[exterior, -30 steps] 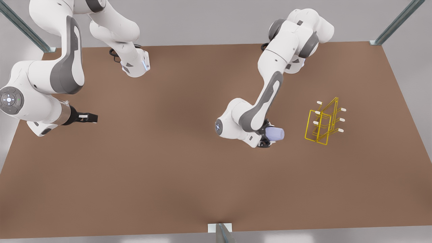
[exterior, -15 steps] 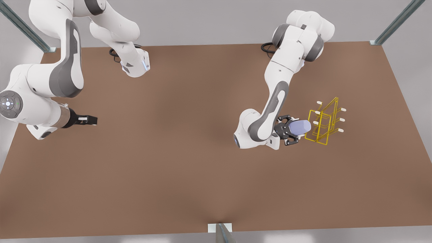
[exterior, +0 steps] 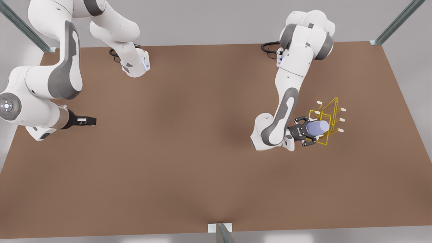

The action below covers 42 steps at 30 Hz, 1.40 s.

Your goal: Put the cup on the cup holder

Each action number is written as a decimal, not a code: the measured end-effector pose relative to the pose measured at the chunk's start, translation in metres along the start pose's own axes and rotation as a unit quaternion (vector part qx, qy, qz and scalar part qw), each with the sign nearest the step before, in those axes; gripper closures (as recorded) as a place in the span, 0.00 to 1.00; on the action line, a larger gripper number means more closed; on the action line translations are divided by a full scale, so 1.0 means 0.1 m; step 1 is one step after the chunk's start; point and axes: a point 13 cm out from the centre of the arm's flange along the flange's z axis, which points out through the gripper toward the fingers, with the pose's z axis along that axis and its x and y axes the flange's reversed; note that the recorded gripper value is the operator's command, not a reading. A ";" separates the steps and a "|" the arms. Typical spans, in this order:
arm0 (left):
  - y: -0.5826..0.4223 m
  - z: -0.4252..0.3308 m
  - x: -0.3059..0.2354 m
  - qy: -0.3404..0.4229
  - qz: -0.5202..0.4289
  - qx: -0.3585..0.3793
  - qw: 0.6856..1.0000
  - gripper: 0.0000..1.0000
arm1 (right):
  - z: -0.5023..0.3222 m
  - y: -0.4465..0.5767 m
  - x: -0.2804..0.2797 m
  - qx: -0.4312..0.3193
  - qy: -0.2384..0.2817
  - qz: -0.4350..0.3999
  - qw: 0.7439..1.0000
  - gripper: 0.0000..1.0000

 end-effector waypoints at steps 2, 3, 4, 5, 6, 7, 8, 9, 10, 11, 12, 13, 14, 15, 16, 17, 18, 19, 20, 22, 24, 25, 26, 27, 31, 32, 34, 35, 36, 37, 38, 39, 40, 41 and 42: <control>0.09 0.02 -0.01 -0.008 0.000 0.006 1.000 0.18 | 0.00 -0.02 0.00 -0.001 0.000 0.001 1.000 0.00; 0.11 0.04 -0.01 -0.010 -0.002 0.007 1.000 0.18 | 0.00 -0.02 0.00 -0.001 0.000 0.001 1.000 0.00; 0.13 0.06 0.00 -0.013 -0.004 0.008 1.000 0.18 | 0.00 -0.02 0.00 -0.001 -0.001 0.000 1.000 0.00; 0.14 0.08 0.01 -0.015 -0.006 0.007 1.000 0.18 | 0.00 -0.02 0.00 -0.001 -0.001 0.000 1.000 0.00; 0.15 0.10 0.03 -0.017 -0.008 0.007 1.000 0.18 | 0.00 -0.02 0.00 -0.001 -0.001 -0.001 1.000 0.00; 0.16 0.12 0.04 -0.019 -0.010 0.007 1.000 0.18 | 0.00 -0.01 0.00 -0.001 -0.001 -0.001 1.000 0.00; 0.18 0.14 0.04 -0.021 -0.012 0.007 1.000 0.18 | 0.00 -0.01 -0.01 -0.001 -0.001 -0.002 1.000 0.00; 0.21 0.16 0.05 -0.024 -0.013 0.008 1.000 0.18 | 0.00 -0.01 -0.01 -0.001 -0.001 -0.002 1.000 0.00; 0.23 0.18 0.06 -0.027 -0.014 0.008 1.000 0.18 | 0.00 -0.01 -0.01 -0.001 -0.001 -0.002 1.000 0.00; 0.26 0.21 0.08 -0.031 -0.014 0.008 0.999 0.18 | 0.00 -0.01 -0.01 -0.001 -0.001 -0.002 1.000 0.00; 0.27 0.23 0.09 -0.032 -0.016 0.009 0.999 0.18 | 0.00 -0.01 -0.01 -0.001 -0.001 -0.002 1.000 0.00; 0.29 0.26 0.10 -0.034 -0.018 0.009 0.999 0.18 | 0.00 -0.01 -0.01 -0.001 -0.001 -0.002 1.000 0.00; 0.31 0.29 0.12 -0.036 -0.019 0.009 0.999 0.18 | 0.00 -0.02 -0.01 -0.001 -0.001 -0.003 1.000 0.00; 0.32 0.33 0.14 -0.038 -0.020 0.009 0.999 0.18 | 0.00 -0.01 -0.01 -0.001 -0.001 -0.003 1.000 0.00; 0.32 0.36 0.16 -0.039 -0.022 0.009 0.999 0.18 | 0.00 -0.01 -0.01 -0.001 -0.001 -0.003 1.000 0.00; 0.32 0.39 0.18 -0.040 -0.023 0.009 0.999 0.18 | 0.00 -0.02 -0.01 -0.002 -0.002 -0.003 1.000 0.00; 0.32 0.41 0.20 -0.040 -0.025 0.009 0.999 0.18 | 0.01 -0.02 -0.01 -0.002 -0.002 -0.003 1.000 0.00; 0.32 0.42 0.21 -0.040 -0.028 0.010 0.999 0.18 | 0.01 -0.02 -0.01 -0.002 -0.003 -0.003 1.000 0.00; 0.32 0.44 0.22 -0.040 -0.031 0.010 0.999 0.18 | 0.01 -0.02 -0.01 -0.002 -0.004 -0.003 1.000 0.00; 0.32 0.48 0.22 -0.043 -0.036 0.012 0.998 0.18 | 0.01 -0.02 -0.02 -0.002 -0.006 -0.003 1.000 0.00; 0.33 0.50 0.22 -0.044 -0.041 0.014 0.998 0.18 | 0.01 -0.02 -0.03 -0.003 -0.007 -0.004 1.000 0.00; 0.33 0.51 0.23 -0.044 -0.044 0.015 0.998 0.18 | 0.01 -0.02 -0.03 -0.003 -0.007 -0.004 1.000 0.00; 0.33 0.51 0.23 -0.045 -0.046 0.016 0.998 0.18 | 0.00 -0.02 -0.03 -0.003 -0.008 -0.004 1.000 0.00; 0.32 0.51 0.23 -0.045 -0.049 0.016 0.998 0.18 | 0.01 -0.02 -0.03 -0.003 -0.008 -0.004 1.000 0.00; 0.32 0.54 0.24 -0.045 -0.057 0.016 0.997 0.00 | 0.00 0.02 -0.05 -0.003 -0.010 -0.006 1.000 0.00; 0.32 0.55 0.24 -0.046 -0.059 0.015 0.997 0.00 | 0.00 0.03 -0.05 -0.003 -0.012 -0.007 1.000 0.00; 0.31 0.57 0.24 -0.048 -0.063 0.014 0.997 0.00 | -0.03 0.07 -0.06 -0.001 -0.017 -0.011 1.000 0.00; 0.31 0.57 0.23 -0.049 -0.065 0.013 0.997 0.00 | -0.04 0.10 -0.07 -0.001 -0.018 -0.013 1.000 0.00; 0.32 0.55 0.21 -0.048 -0.068 0.015 0.996 0.00 | -0.06 0.17 -0.10 0.000 -0.021 -0.018 1.000 0.00; 0.33 0.46 0.14 -0.039 -0.075 0.021 0.996 0.00 | -0.08 0.22 -0.17 0.000 -0.025 -0.023 0.999 0.00; 0.41 0.14 -0.04 0.007 -0.089 0.035 0.995 0.00 | -0.09 0.25 -0.24 -0.002 -0.028 -0.025 0.999 0.00; 0.53 -0.46 -0.37 0.099 -0.113 0.046 0.988 0.00 | -0.10 0.25 -0.27 -0.003 -0.031 -0.025 0.999 0.00; 0.69 -1.07 -0.72 0.202 -0.127 0.045 0.970 0.00 | -0.11 0.25 -0.29 -0.005 -0.031 -0.025 0.999 0.00; 0.81 -1.54 -1.02 0.296 -0.130 0.036 0.946 0.00 | -0.11 0.25 -0.29 -0.007 -0.031 -0.024 0.999 0.00; 0.87 -1.86 -1.31 0.381 -0.129 0.020 0.916 0.00 | -0.10 0.22 -0.29 -0.009 -0.031 -0.025 0.999 0.00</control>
